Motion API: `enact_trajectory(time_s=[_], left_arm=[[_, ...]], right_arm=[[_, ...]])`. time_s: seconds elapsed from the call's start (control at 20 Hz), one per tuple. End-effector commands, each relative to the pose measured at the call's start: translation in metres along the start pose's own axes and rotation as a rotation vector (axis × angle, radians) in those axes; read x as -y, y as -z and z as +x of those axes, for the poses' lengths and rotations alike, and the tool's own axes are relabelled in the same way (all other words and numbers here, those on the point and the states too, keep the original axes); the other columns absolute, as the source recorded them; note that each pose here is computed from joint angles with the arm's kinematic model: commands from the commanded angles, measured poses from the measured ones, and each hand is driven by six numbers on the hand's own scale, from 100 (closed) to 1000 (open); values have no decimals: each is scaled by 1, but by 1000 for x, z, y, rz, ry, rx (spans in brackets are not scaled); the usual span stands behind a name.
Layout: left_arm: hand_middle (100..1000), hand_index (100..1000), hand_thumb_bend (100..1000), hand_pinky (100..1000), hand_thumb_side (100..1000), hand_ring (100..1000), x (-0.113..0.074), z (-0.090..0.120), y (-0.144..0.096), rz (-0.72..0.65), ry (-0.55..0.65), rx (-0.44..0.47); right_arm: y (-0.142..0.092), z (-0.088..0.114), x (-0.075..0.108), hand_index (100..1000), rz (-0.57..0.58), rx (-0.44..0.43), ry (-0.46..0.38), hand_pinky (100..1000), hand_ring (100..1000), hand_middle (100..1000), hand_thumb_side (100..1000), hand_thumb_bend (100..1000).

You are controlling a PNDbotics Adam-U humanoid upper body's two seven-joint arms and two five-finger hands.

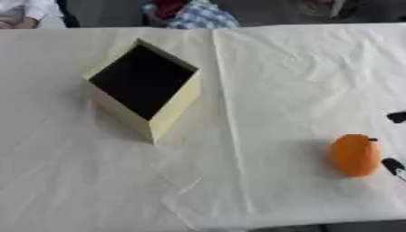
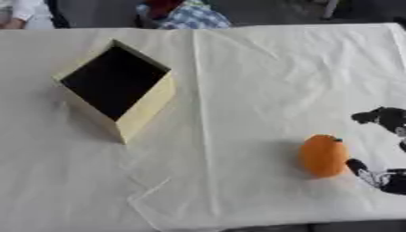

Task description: Pick up objects on the table and place them in the box.

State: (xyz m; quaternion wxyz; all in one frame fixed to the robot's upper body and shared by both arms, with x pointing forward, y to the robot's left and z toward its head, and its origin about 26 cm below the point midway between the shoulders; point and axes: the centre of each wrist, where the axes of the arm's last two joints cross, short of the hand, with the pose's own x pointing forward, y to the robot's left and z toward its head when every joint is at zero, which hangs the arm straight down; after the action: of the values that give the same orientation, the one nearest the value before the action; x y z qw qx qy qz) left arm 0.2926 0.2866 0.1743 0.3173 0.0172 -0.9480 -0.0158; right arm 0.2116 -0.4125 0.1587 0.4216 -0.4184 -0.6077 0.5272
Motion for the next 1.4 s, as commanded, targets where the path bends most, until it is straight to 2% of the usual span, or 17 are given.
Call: enact_trajectory(time_s=[0.05,0.35,0.6,0.95,1.1,1.25,1.3,1.4], left_arm=[[781,724,100,702,779,771,-1,7,5,-26,18,28],[782,724,100,702,779,772,0,7,6,-29,13,28],[782,724,100,702,778,772,1,6,6,-33,7,28],[782,724,100,702,780,772,3,6,6,-41,-3,27],[782,724,100,702,781,772,4,6,6,-45,-6,25],[782,724,100,702,780,772,5,6,6,-48,-10,25],[782,724,100,702,780,772,5,6,6,-48,-11,26],[783,724,100,702,780,772,5,6,6,-47,-12,26]], right_arm=[[7,0,17,885,13,9,-23,736,805,737,311,352],[14,4,19,887,128,-3,53,739,816,743,367,330],[19,7,24,892,200,-10,91,743,818,743,381,349],[28,10,32,892,257,-25,99,757,821,747,379,359],[29,11,31,894,286,-32,99,762,825,753,389,359],[29,13,28,895,326,-48,97,776,832,760,359,376],[29,13,27,895,340,-57,95,777,833,762,398,347],[28,14,24,895,369,-77,97,771,830,763,291,383]])
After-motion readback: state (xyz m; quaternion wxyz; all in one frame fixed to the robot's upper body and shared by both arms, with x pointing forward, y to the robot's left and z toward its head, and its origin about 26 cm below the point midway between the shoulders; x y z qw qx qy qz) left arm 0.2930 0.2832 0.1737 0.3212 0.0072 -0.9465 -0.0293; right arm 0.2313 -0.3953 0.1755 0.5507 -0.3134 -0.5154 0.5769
